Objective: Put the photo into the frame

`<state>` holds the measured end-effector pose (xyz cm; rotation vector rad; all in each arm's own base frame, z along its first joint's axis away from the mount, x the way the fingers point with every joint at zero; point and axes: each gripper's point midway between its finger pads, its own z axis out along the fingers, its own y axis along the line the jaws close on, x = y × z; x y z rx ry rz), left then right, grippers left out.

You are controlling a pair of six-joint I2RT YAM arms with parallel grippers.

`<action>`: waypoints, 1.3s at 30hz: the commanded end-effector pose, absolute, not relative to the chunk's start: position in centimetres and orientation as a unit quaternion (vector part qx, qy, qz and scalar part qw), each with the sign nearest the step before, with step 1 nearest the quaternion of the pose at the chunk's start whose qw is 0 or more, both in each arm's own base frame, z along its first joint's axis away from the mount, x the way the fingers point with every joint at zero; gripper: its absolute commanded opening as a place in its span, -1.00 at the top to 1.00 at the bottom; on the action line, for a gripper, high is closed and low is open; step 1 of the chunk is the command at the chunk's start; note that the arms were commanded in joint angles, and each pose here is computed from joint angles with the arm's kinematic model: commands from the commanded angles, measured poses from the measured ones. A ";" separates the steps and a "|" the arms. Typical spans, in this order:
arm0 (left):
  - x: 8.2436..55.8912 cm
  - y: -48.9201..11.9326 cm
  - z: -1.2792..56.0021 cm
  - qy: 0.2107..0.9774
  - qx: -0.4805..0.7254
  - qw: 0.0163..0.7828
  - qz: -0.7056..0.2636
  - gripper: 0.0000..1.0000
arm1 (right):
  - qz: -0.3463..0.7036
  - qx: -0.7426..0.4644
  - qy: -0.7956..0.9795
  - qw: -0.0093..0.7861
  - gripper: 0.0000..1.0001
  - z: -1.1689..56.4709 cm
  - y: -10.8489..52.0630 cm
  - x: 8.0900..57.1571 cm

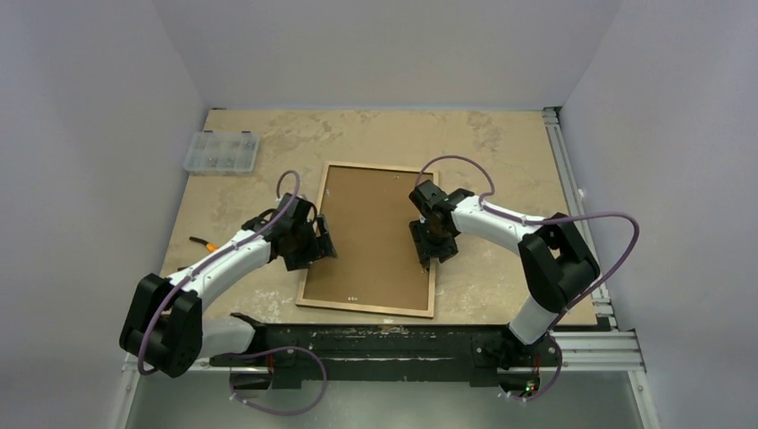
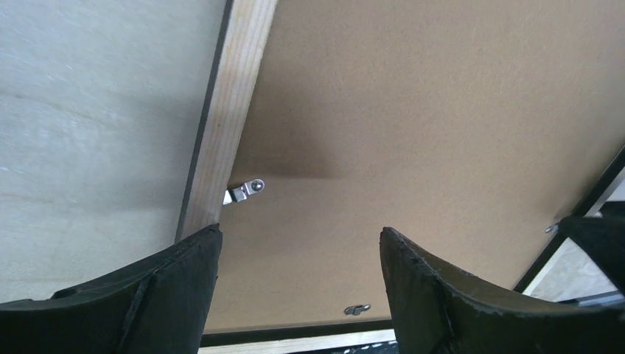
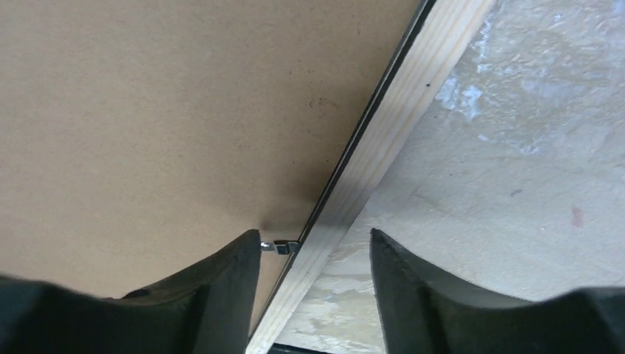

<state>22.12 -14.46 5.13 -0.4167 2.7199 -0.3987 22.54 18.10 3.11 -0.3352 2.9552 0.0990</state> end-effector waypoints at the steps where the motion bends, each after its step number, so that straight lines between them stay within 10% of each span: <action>1: 23.3 -12.2 4.5 0.960 -0.165 0.181 -0.134 -0.54 | 0.095 -0.117 0.980 0.131 -0.28 5.7 19.9 24.2; 6: 25.4 -11.0 5.5 0.960 -0.162 0.191 -0.123 -0.54 | 0.168 -0.075 0.974 0.132 -0.65 6.5 19.9 26.0; 23: 30.9 -13.5 11.7 0.942 -0.109 0.245 -0.200 -0.53 | 0.215 -0.027 0.969 0.115 -0.68 5.2 20.2 29.9; 39: 29.5 -12.2 3.7 0.969 -0.155 0.145 -0.130 -0.52 | 0.232 -0.019 0.967 0.103 -0.70 4.7 20.7 29.3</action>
